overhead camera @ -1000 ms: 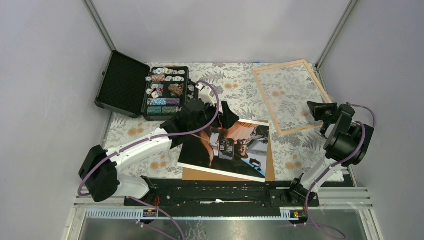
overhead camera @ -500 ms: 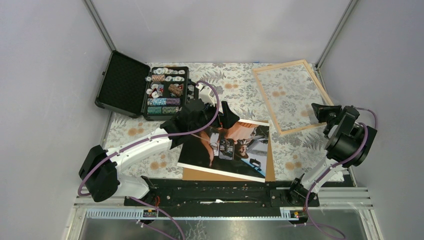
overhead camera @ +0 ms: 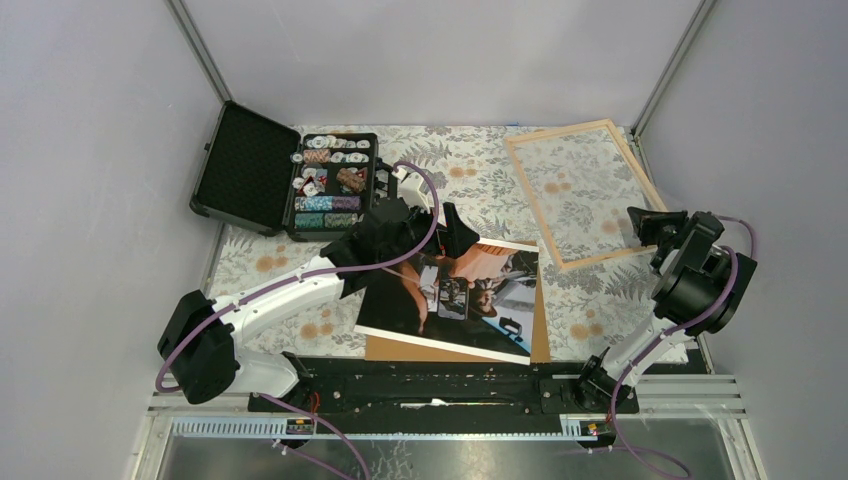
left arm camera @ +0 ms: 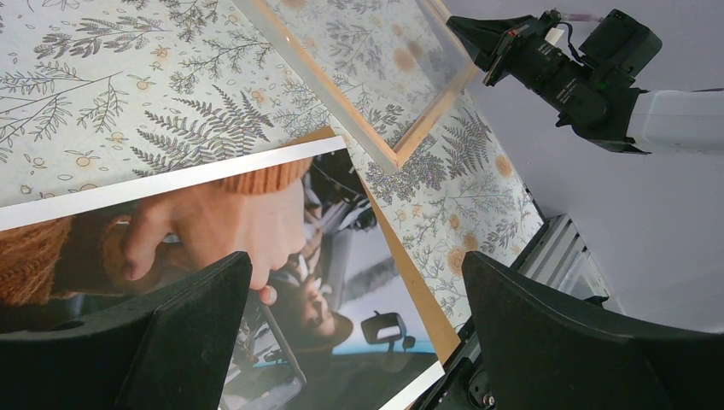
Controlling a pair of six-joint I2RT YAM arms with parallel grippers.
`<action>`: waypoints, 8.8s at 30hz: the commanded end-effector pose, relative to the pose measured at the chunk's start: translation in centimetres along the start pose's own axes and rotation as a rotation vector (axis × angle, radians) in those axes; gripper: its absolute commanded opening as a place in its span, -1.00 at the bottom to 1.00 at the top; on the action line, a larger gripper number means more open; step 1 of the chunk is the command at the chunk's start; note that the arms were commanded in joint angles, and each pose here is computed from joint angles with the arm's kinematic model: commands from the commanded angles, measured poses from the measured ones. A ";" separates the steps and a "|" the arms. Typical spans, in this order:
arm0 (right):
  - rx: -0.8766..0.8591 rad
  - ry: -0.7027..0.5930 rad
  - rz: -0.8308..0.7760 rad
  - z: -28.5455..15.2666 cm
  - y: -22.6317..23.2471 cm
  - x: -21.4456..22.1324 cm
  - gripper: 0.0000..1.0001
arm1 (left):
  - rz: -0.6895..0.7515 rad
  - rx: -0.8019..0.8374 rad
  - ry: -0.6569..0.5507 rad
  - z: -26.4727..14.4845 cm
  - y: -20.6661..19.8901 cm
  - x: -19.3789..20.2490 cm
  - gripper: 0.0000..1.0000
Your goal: Put the photo into the frame
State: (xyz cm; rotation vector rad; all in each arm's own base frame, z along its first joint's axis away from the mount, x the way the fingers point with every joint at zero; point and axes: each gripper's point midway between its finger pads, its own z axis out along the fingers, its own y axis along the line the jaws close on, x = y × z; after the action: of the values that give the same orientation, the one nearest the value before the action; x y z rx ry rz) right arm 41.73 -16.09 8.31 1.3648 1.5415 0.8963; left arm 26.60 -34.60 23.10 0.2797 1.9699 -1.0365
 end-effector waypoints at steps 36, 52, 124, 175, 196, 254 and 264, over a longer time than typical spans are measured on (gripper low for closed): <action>0.015 -0.267 0.053 -1.3 0.5 -8.4 -1.00 | -0.012 0.090 -0.060 0.1 -2.5 -2.1 0.97; 0.044 -0.272 0.058 -1.7 -0.5 -8.3 -1.00 | -0.017 0.096 -0.058 0.1 -2.6 -2.1 0.97; 0.032 -0.004 -0.112 -0.6 0.5 3.2 -0.95 | -0.025 0.071 0.003 1.7 -1.5 -0.2 0.97; -0.298 0.082 0.226 -0.2 5.8 1.3 -1.00 | 0.000 0.026 0.094 3.9 0.3 2.4 0.98; -0.311 0.087 0.223 0.1 6.2 2.0 -1.00 | -0.002 0.022 0.097 3.9 0.4 2.5 0.97; -0.353 0.210 0.081 0.6 7.6 5.4 -1.00 | -0.008 0.034 0.097 3.9 0.1 2.5 0.97; -0.395 0.217 -0.025 0.5 8.1 5.6 -1.00 | -0.011 0.036 0.100 3.9 0.1 2.6 0.97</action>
State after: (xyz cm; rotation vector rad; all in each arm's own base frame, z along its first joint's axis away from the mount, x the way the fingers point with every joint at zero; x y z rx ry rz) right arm 44.13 -10.92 12.93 1.1647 1.3984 1.2734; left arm 26.84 -36.84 17.13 0.3449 2.1328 -1.0333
